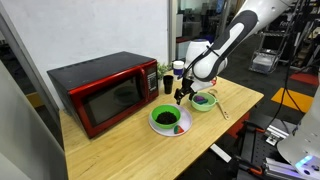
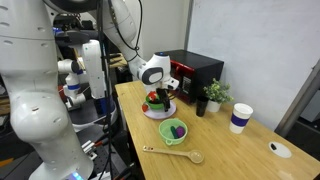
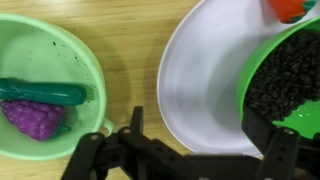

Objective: Close the microwave door, move the white plate to the right, remove the zucchini and purple grapes from the green pot and place them on the white plate

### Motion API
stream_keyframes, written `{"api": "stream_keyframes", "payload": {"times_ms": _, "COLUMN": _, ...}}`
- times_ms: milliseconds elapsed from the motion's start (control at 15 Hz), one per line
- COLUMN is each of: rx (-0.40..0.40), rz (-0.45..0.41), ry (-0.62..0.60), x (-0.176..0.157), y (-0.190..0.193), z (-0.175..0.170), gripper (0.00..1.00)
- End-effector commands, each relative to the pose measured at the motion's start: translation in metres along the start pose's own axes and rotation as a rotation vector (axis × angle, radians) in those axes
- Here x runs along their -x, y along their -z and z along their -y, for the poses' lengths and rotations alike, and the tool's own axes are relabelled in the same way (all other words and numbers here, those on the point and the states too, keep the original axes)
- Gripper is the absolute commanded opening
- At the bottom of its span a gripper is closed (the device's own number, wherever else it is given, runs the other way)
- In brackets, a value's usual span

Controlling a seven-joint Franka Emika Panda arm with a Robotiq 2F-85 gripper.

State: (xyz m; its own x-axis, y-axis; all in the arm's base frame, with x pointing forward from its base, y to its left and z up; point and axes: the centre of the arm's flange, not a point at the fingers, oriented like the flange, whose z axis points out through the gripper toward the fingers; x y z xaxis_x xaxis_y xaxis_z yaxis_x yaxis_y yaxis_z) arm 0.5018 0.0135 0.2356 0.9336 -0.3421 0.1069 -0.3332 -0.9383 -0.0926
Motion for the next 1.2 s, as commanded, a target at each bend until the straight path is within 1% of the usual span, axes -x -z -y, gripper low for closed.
{"api": "stream_keyframes", "payload": {"times_ms": 0, "rx": -0.005, "rz": 0.029, "ry": 0.007, "x": -0.012, "y": 0.026, "z": -0.001, "gripper": 1.00}}
{"api": "stream_keyframes", "payload": {"times_ms": 67, "rx": -0.012, "rz": 0.036, "ry": 0.007, "x": -0.014, "y": 0.032, "z": -0.002, "gripper": 1.00}}
{"api": "stream_keyframes", "payload": {"times_ms": 533, "rx": 0.003, "rz": 0.089, "ry": -0.006, "x": -0.019, "y": 0.082, "z": -0.008, "gripper": 1.00}}
{"api": "stream_keyframes", "payload": {"times_ms": 800, "rx": 0.005, "rz": 0.100, "ry": -0.010, "x": -0.020, "y": 0.113, "z": -0.007, "gripper": 1.00}}
{"api": "stream_keyframes", "payload": {"times_ms": 867, "rx": 0.008, "rz": 0.118, "ry": -0.008, "x": -0.021, "y": 0.120, "z": -0.006, "gripper": 1.00}}
{"api": "stream_keyframes", "payload": {"times_ms": 933, "rx": -0.004, "rz": 0.094, "ry": -0.014, "x": -0.017, "y": 0.104, "z": -0.002, "gripper": 1.00}}
{"api": "stream_keyframes", "payload": {"times_ms": 1133, "rx": -0.006, "rz": 0.101, "ry": -0.011, "x": -0.017, "y": 0.116, "z": -0.001, "gripper": 1.00}}
